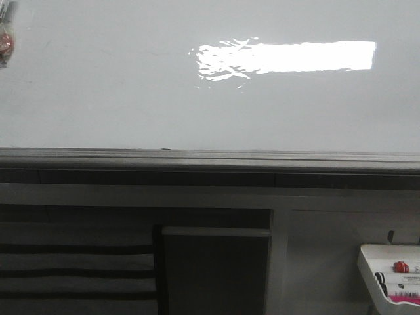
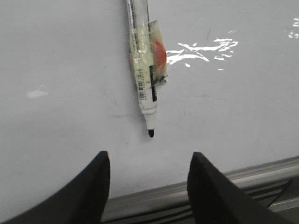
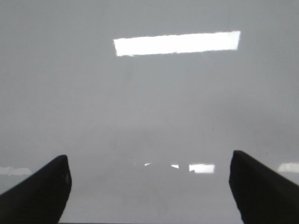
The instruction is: Write number 3 on whiteboard
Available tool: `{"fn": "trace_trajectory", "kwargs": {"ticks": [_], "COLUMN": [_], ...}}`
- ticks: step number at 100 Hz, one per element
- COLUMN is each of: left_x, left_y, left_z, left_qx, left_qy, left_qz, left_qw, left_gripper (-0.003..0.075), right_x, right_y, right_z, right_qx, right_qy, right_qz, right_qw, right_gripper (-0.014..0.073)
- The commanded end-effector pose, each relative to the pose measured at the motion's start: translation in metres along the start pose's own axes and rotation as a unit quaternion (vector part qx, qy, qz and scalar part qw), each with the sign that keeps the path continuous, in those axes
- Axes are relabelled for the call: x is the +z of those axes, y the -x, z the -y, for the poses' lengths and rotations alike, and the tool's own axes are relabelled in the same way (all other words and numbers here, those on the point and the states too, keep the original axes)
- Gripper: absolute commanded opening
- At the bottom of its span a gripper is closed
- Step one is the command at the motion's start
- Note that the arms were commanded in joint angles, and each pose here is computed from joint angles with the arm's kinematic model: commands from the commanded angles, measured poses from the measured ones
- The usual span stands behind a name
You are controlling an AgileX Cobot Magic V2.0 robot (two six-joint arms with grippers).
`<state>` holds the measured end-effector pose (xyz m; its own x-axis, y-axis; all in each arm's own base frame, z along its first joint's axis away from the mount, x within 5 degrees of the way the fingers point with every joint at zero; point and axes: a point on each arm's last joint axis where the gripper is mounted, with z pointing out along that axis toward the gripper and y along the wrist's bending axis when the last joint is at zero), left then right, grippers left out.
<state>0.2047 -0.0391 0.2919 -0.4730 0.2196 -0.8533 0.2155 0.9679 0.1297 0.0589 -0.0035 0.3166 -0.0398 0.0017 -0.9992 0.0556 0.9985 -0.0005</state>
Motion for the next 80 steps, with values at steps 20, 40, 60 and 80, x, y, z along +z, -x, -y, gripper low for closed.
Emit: {"fn": "trace_trajectory", "kwargs": {"ticks": [20,40,60,80], "left_x": [0.045,0.067,0.074,0.075], "left_y": [0.032,0.034,0.034,0.033], "left_z": [-0.001,-0.006,-0.005,-0.005], "left_qx": [-0.003,-0.032,-0.031,-0.025], "left_qy": [-0.006,-0.005,-0.008,-0.008], "left_qz": [0.023,0.034,0.042,0.041], "left_qw": [1.000,0.999,0.999,0.999], "left_gripper": [0.0333,0.0333,0.0324,0.0162], "right_x": [0.000,0.000,0.000,0.000], "right_y": [0.017,0.017,0.017,0.017], "right_z": [0.000,0.000,0.000,0.000], "right_qx": [-0.006,-0.006,-0.006,-0.006], "right_qy": [-0.002,-0.002,-0.002,-0.002], "right_qz": [0.048,0.048,0.048,0.048], "right_qw": [0.999,0.999,0.999,0.999], "right_gripper": [0.0620,0.0620,0.0620,0.0620]}}
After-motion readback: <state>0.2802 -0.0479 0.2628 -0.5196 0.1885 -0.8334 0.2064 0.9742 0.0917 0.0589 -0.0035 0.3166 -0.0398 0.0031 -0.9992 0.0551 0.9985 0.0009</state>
